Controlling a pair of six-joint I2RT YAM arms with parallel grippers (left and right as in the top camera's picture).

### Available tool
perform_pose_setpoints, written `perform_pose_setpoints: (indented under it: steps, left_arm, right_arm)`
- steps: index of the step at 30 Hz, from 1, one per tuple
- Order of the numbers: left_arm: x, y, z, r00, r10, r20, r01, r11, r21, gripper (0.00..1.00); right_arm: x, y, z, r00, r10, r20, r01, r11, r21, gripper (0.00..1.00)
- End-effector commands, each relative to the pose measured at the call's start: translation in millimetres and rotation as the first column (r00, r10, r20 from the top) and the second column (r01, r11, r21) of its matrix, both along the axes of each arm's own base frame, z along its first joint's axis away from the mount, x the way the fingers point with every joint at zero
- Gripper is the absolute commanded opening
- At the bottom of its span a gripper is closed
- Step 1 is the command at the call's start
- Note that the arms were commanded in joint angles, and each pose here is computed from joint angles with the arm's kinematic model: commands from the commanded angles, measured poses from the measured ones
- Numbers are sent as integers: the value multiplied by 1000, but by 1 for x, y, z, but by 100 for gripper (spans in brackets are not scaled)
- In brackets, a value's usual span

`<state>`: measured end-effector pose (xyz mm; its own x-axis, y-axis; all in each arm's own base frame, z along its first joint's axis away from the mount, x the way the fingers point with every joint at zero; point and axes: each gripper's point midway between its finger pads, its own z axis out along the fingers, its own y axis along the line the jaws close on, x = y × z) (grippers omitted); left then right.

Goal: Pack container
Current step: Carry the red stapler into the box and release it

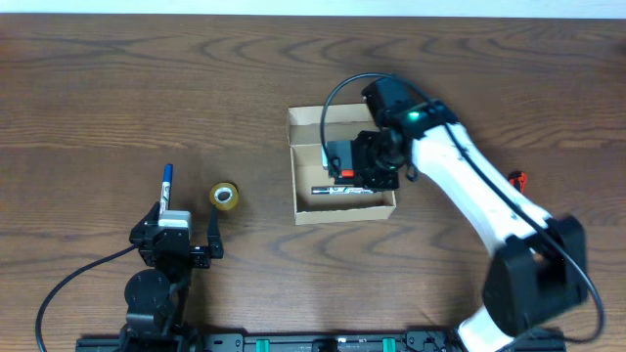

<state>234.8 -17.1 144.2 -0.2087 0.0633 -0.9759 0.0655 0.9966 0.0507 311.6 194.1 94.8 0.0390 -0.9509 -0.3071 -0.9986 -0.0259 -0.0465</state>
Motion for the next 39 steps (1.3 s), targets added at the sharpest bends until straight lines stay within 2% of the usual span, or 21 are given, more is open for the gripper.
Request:
perform_pose_setpoints:
  steps: [1, 14, 15, 16, 17, 24, 28, 29, 31, 33, 34, 36, 37, 38, 39]
  left_arm:
    - [0, 2, -14, 999, 6, -31, -6, 1000, 7, 95]
    - [0, 2, -14, 999, 6, -31, -6, 1000, 7, 95]
    - [0, 2, -14, 999, 6, -31, -6, 1000, 7, 95]
    - [0, 2, -14, 999, 6, -31, -6, 1000, 7, 95]
    - [0, 2, -14, 999, 6, -31, -6, 1000, 7, 95]
    - [0, 2, -14, 999, 6, -31, -6, 1000, 7, 95]
    - [0, 2, -14, 999, 6, -31, -6, 1000, 7, 95]
    - [0, 2, -14, 999, 6, -31, -6, 1000, 7, 95]
    - [0, 2, -14, 999, 6, -31, -6, 1000, 7, 95]
    - [0, 2, -14, 1000, 6, -31, -6, 1000, 7, 95]
    - [0, 2, -14, 999, 6, -31, -6, 1000, 7, 95]
    - [0, 2, -14, 999, 6, -31, -6, 1000, 7, 95]
    - [0, 2, -14, 999, 6, -31, -6, 1000, 7, 95]
    - [0, 2, -14, 1000, 6, -31, -6, 1000, 7, 95]
    - [0, 2, -14, 999, 6, -31, -6, 1000, 7, 95]
  right_arm:
    - [-2, 7, -20, 999, 40, -32, -41, 999, -20, 1]
    - [-8, 7, -80, 985, 34, -169, -48, 996, -76, 2]
    - [-9, 7, -82, 984, 26, -177, -41, 996, -79, 4]
    - [-10, 7, -83, 983, 15, -185, -31, 996, -83, 13]
    - [-10, 7, -83, 982, 1, -187, -18, 996, -85, 27]
    - [0, 12, -58, 989, -48, -137, 40, 997, -60, 32]
    - [18, 17, -11, 978, -193, -78, 192, 981, -17, 47]
    - [22, 18, 3, 971, -232, -62, 233, 973, 3, 55]
    - [30, 17, 28, 951, -305, -42, 306, 951, 37, 66]
    - [37, 10, 51, 919, -393, -20, 394, 917, 64, 70]
    - [40, 5, 60, 904, -427, -5, 427, 902, 72, 69]
    - [48, -11, 74, 863, -503, 44, 500, 863, 72, 60]
    - [53, -21, 78, 835, -547, 64, 543, 837, 72, 60]
    - [61, -33, 82, 790, -606, 92, 601, 796, 74, 61]
    - [72, -53, 87, 701, -702, 129, 698, 712, 80, 61]
